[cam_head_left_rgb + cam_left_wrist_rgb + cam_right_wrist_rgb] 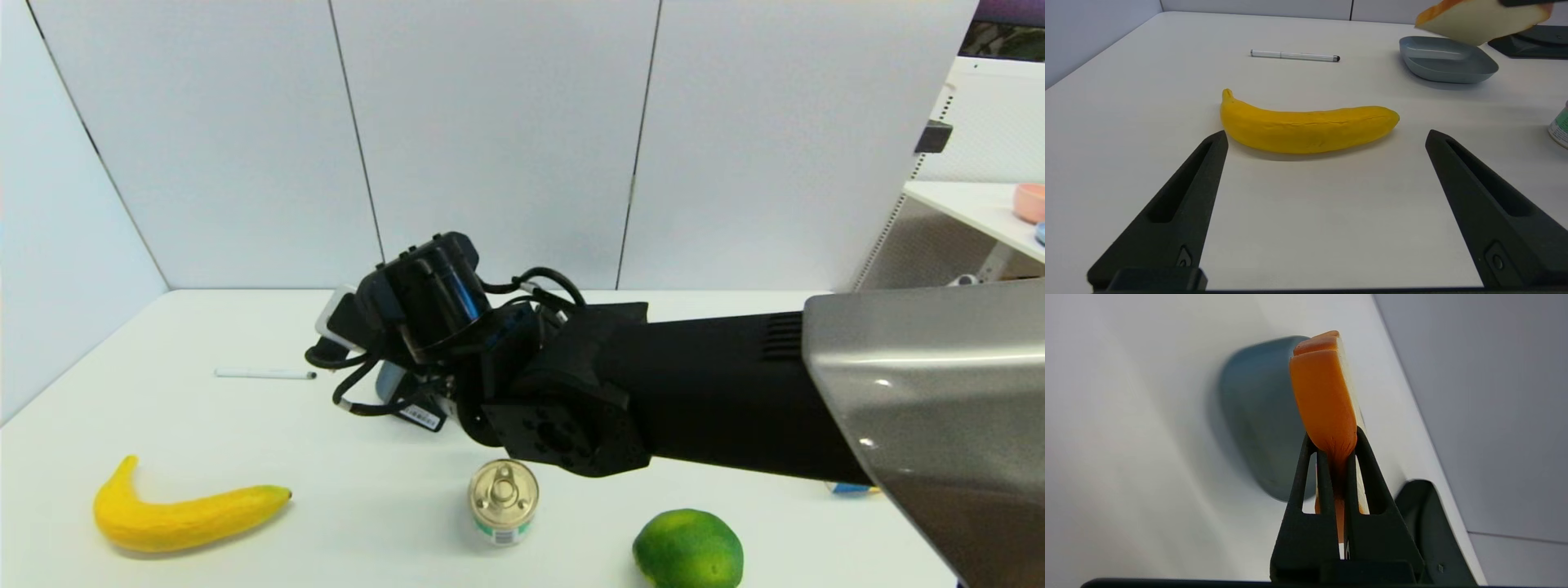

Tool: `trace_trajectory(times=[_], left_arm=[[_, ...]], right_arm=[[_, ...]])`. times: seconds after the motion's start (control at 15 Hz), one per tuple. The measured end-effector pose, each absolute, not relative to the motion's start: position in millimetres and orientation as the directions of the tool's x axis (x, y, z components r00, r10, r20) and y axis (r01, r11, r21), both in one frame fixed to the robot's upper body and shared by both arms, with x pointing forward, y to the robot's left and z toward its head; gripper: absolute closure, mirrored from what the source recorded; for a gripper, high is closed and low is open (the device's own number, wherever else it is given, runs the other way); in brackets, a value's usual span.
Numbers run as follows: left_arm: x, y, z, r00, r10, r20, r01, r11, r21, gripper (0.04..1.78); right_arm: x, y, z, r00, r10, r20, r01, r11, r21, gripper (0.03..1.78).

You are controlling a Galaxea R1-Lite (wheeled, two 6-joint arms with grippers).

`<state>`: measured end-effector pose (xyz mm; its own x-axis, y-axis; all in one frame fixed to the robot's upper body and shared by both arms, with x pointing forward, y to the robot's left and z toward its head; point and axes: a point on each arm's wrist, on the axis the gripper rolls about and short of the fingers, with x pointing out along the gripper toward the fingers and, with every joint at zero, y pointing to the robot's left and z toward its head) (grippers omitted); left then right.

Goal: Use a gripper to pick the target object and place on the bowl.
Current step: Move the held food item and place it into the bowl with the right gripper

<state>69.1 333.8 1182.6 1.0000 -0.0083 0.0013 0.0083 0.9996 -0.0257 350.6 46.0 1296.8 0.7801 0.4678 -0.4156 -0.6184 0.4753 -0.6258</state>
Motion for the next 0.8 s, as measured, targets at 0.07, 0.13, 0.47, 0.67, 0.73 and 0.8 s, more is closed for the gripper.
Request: trace_trajectory(times=[0.07,0.13,0.47,0.67,0.73,0.8], left_arm=[[69,334,1183,1.000,-0.009,0.001,0.009,1.000,-0.025,0.11],[69,334,1183,1.000,-0.008,0.001,0.008,1.000,-0.026,0.11],[69,334,1183,1.000,-0.009,0.001,0.009,1.000,-0.026,0.11],[69,334,1183,1.000,-0.009,0.001,0.009,1.000,-0.026,0.11],[69,334,1183,1.000,-0.008,0.001,0.008,1.000,-0.026,0.11],[69,334,1183,1.000,-0.009,0.001,0.009,1.000,-0.026,0.11]], right_arm=[[352,42,1304,0.787,0.466,-0.405,-0.610,0.487,-0.625,1.70],[354,37,1310,0.794,0.464,-0.393,-0.601,0.500,-0.624,1.70],[375,5,1330,0.832,0.403,-0.382,-0.555,0.566,-0.610,1.70],[387,-22,1344,0.853,0.355,-0.383,-0.522,0.600,-0.606,1.70],[391,-34,1350,0.860,0.334,-0.385,-0.509,0.615,-0.603,1.70],[393,-47,1355,0.866,0.310,-0.393,-0.496,0.633,-0.594,1.70]])
